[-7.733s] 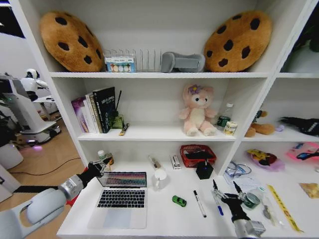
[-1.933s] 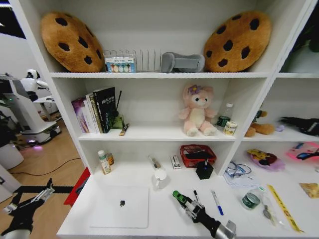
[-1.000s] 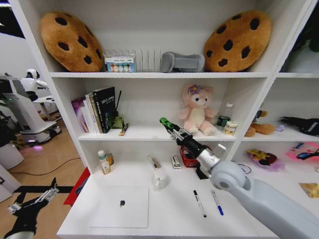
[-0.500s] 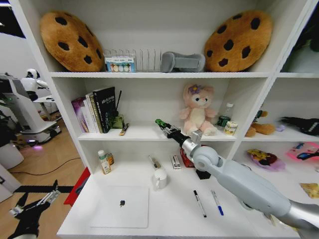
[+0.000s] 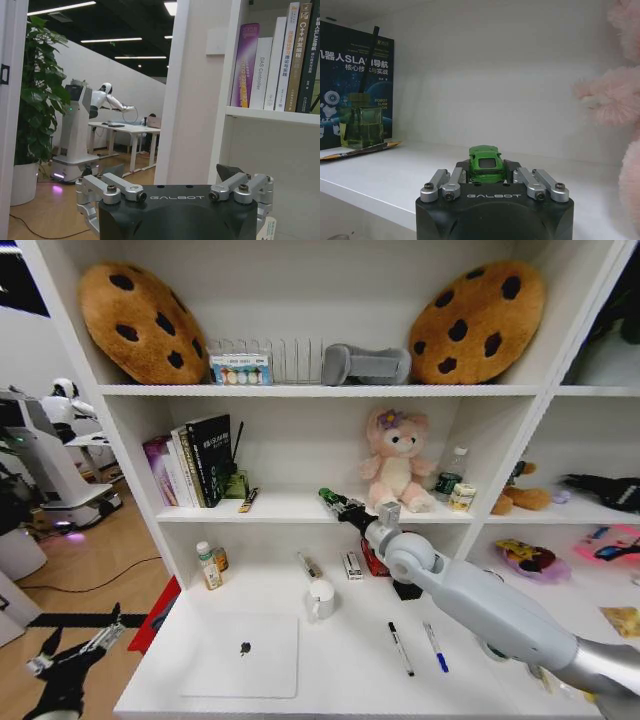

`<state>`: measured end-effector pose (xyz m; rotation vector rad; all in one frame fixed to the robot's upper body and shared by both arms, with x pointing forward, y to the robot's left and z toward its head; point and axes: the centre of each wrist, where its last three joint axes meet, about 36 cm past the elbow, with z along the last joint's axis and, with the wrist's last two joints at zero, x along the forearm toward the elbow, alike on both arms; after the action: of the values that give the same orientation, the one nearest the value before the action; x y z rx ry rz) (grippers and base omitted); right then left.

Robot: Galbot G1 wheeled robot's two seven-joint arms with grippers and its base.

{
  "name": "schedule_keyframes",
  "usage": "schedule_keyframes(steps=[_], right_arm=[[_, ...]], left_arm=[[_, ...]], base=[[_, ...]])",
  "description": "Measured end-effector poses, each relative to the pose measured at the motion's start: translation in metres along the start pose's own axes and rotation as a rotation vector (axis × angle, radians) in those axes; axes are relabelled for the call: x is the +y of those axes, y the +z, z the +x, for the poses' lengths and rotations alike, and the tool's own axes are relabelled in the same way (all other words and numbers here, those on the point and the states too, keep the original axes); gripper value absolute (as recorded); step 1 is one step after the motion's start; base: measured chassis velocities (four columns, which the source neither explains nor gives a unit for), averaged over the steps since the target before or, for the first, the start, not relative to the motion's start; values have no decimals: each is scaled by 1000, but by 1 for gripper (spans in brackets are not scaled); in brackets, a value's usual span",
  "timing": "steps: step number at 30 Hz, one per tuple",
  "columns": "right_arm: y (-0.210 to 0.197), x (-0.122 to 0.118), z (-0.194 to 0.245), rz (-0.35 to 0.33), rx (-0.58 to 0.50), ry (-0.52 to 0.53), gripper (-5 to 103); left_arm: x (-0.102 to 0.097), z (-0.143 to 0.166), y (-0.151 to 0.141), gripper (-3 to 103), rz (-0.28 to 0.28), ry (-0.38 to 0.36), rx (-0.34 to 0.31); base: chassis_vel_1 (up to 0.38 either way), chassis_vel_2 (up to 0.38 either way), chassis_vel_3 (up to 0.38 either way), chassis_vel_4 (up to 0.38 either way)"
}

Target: Organize the objects on the table.

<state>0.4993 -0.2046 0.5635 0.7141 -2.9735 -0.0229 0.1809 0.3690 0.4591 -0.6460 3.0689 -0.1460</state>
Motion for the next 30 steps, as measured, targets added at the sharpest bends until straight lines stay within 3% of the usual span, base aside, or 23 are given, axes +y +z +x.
schedule_keyframes(steps=[5, 8, 10, 11, 14, 16, 18, 21, 24, 30], right_arm=[[0, 1, -1, -5, 8, 12, 33], [2, 1, 0, -6, 16, 15, 47], [2, 1, 0, -6, 17, 15, 47], [2, 2, 1, -10, 20, 13, 58], [0, 2, 1, -12, 22, 11, 58], [-4, 3, 3, -12, 14, 10, 76], [-6, 3, 5, -12, 11, 8, 76], [-23, 11, 21, -16, -24, -23, 91], [-36, 20, 43, -20, -37, -61, 99], [-54, 27, 92, 24, -78, -76, 100]], left_arm=[[3, 1, 1, 100, -5, -5, 0], [3, 0, 0, 100, -4, -6, -3], [3, -1, 0, 100, -4, -5, -5], [3, -1, 0, 100, -2, -4, -6], [2, -2, 1, 100, -1, -4, -5], [3, -2, 1, 100, -1, -4, -4], [3, -2, 1, 100, -2, -5, -4], [6, -3, 1, 100, -6, -10, -6], [6, -4, 0, 100, -6, -9, -7], [4, -4, 1, 100, -4, 5, -4]], base=[[0, 0, 0, 0], [0, 0, 0, 0], [0, 0, 0, 0], [0, 0, 0, 0], [0, 0, 0, 0], [0, 0, 0, 0], [0, 0, 0, 0], [0, 0, 0, 0], [0, 0, 0, 0], [0, 0, 0, 0]])
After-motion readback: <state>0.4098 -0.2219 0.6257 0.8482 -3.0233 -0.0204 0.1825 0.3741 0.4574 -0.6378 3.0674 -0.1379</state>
